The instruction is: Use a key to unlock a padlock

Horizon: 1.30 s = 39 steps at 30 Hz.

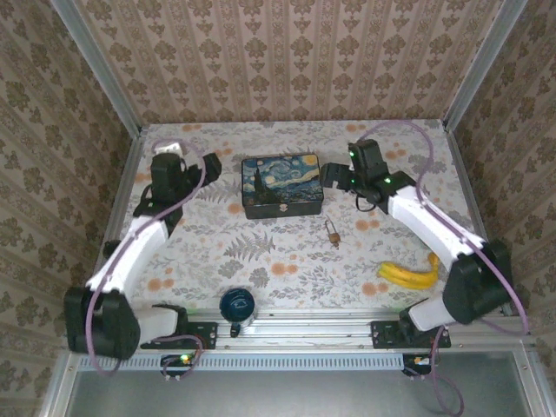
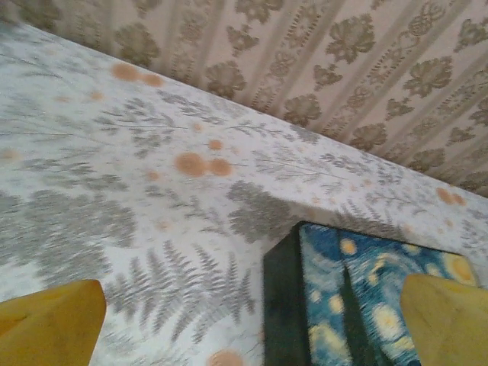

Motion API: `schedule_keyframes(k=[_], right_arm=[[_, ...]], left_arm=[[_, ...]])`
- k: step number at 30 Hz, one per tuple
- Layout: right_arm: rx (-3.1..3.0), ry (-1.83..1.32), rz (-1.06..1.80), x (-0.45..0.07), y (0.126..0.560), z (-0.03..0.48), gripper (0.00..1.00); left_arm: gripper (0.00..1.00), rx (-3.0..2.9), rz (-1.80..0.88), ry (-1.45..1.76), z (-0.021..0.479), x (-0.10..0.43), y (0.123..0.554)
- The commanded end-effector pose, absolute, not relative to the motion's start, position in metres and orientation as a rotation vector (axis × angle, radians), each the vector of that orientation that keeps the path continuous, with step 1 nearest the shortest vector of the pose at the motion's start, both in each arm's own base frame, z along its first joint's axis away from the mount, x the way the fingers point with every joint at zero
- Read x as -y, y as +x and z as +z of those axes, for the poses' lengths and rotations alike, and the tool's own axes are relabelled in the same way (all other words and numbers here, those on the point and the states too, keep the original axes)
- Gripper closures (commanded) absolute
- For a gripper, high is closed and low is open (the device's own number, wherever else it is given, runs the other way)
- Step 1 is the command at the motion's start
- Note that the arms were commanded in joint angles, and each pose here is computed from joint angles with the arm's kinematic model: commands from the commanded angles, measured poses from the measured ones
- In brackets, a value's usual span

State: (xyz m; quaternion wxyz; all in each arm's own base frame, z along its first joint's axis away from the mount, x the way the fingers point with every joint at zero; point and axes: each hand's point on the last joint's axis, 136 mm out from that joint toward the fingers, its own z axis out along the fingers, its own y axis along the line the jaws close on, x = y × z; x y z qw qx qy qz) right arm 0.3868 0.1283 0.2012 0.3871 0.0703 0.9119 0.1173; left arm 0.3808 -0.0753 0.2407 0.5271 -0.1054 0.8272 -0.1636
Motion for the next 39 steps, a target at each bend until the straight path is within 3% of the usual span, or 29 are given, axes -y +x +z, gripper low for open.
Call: schedule_keyframes(k=[1, 8, 19, 39], right_arm=[[-2.274, 0.210, 0.134, -0.093, 0.367, 0.204, 0.00], [-2.055, 0.284, 0.079, -0.051, 0.330, 0.228, 0.00], [-1.851, 0.426, -0.085, 0.007, 0.295, 0.223, 0.00], [-1.755, 0.311, -0.194, 0.021, 0.331, 0.195, 0.00]], left_arm=[[0.00, -1.934, -0.181, -0.281, 0.231, 0.038, 0.354], [0.00, -1.782, -0.068, -0.269, 0.230, 0.012, 0.311], [0.00, -1.677, 0.126, -0.201, 0.198, -0.011, 0.295], [0.00, -1.777, 0.123, 0.035, 0.142, 0.000, 0.364]])
